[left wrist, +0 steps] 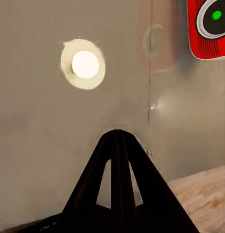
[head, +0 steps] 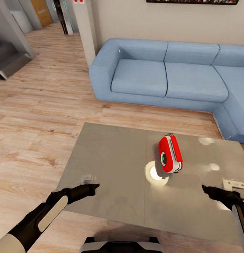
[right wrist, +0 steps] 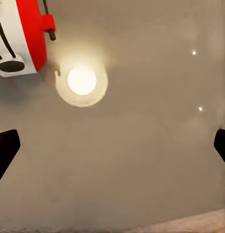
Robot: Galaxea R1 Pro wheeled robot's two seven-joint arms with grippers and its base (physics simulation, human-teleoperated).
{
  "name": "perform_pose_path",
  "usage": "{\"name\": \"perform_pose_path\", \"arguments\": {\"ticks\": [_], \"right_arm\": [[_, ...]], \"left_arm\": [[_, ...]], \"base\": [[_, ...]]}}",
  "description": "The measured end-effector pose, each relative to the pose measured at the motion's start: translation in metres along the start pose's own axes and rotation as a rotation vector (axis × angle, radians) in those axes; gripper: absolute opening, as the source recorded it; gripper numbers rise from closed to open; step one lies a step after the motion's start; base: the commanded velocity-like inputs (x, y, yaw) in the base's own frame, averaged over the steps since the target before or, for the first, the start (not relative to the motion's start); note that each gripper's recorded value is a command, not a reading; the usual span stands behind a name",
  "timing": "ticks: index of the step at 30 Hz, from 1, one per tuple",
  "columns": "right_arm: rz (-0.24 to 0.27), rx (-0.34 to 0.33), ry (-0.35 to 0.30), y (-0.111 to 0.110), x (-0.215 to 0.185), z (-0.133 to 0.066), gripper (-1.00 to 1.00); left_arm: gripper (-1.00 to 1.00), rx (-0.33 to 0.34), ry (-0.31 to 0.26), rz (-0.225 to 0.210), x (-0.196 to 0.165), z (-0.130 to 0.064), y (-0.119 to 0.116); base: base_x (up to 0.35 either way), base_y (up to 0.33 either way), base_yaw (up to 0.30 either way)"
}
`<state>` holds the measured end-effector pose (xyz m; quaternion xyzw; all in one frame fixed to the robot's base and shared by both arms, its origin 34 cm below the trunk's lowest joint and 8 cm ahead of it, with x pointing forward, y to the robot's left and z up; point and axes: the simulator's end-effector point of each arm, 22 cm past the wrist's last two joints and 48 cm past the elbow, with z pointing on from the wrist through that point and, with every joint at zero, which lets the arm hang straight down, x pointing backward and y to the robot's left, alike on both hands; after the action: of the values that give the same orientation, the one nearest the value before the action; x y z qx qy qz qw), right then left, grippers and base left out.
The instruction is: Turn on the radio receiver that's on the table in the living room.
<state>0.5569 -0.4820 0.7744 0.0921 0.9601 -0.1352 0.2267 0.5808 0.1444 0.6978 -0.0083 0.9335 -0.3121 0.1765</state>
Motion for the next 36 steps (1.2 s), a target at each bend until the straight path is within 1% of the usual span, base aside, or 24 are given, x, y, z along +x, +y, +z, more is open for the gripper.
{"name": "perform_pose_path", "arguments": {"ticks": [4,5,6,7,9,12,14,17,20,21,23,24,25,26,28,30,31,33,36], "right_arm": [[-0.030,0.026,0.023,-0.013,0.029,-0.005,1.00],[-0.035,0.037,0.030,-0.018,0.035,-0.006,1.00],[-0.041,0.054,0.040,-0.025,0.043,-0.008,1.00],[-0.042,0.058,0.042,-0.027,0.044,-0.009,1.00],[-0.052,0.070,0.062,-0.033,0.058,-0.012,1.00],[-0.063,0.076,0.083,-0.038,0.075,-0.017,1.00],[-0.070,0.076,0.088,-0.040,0.086,-0.018,1.00],[-0.075,0.074,0.111,-0.042,0.105,-0.017,1.00],[-0.073,0.066,0.181,-0.045,0.151,-0.006,1.00],[-0.077,0.061,0.204,-0.046,0.175,0.000,1.00],[-0.091,0.058,0.226,-0.048,0.201,0.005,1.00],[-0.106,0.058,0.239,-0.049,0.214,0.007,1.00],[-0.133,0.057,0.259,-0.049,0.232,0.008,1.00],[-0.149,0.055,0.270,-0.049,0.243,0.009,1.00],[-0.164,0.050,0.283,-0.048,0.257,0.009,1.00],[-0.172,0.038,0.313,-0.046,0.281,0.007,1.00],[-0.172,0.035,0.319,-0.045,0.286,0.007,1.00],[-0.172,0.024,0.351,-0.044,0.309,0.004,1.00],[-0.171,0.009,0.382,-0.041,0.335,-0.001,1.00]], "left_arm": [[-1.00,-0.056,0.067,-0.043,0.051,-0.009,0.028],[-1.00,-0.072,0.079,-0.051,0.063,-0.012,0.036],[-1.00,-0.097,0.078,-0.060,0.074,-0.017,0.049],[-1.00,-0.106,0.075,-0.062,0.076,-0.018,0.054],[-1.00,-0.139,0.069,-0.071,0.086,-0.022,0.070],[-1.00,-0.175,0.075,-0.084,0.098,-0.026,0.086],[-1.00,-0.194,0.086,-0.094,0.107,-0.029,0.095],[-1.00,-0.210,0.101,-0.103,0.117,-0.032,0.101],[-1.00,-0.258,0.155,-0.138,0.150,-0.039,0.120],[-1.00,-0.283,0.183,-0.156,0.169,-0.041,0.128],[-1.00,-0.306,0.176,-0.168,0.180,-0.041,0.134],[-1.00,-0.316,0.167,-0.171,0.184,-0.041,0.137],[-1.00,-0.331,0.164,-0.178,0.193,-0.042,0.141],[-1.00,-0.339,0.167,-0.184,0.199,-0.043,0.144],[-1.00,-0.344,0.177,-0.194,0.209,-0.046,0.147],[-1.00,-0.347,0.199,-0.211,0.227,-0.052,0.152],[-1.00,-0.348,0.202,-0.215,0.230,-0.054,0.153],[-1.00,-0.359,0.211,-0.226,0.244,-0.059,0.157],[-1.00,-0.376,0.230,-0.244,0.266,-0.062,0.157]], "base": [[0.000,0.000,0.000],[0.000,0.000,0.000],[0.000,0.000,0.000],[0.000,0.000,0.000],[0.000,0.000,0.000],[0.000,0.000,0.000],[0.000,0.000,0.000],[0.000,0.000,0.000],[0.000,0.000,0.000],[0.000,0.000,0.000],[0.000,0.000,0.000],[0.000,0.000,0.000],[0.000,0.000,0.000],[0.000,0.000,0.000],[0.000,0.000,0.000],[0.000,0.000,0.000],[0.000,0.000,0.000],[0.000,0.000,0.000],[0.000,0.000,0.000]]}}
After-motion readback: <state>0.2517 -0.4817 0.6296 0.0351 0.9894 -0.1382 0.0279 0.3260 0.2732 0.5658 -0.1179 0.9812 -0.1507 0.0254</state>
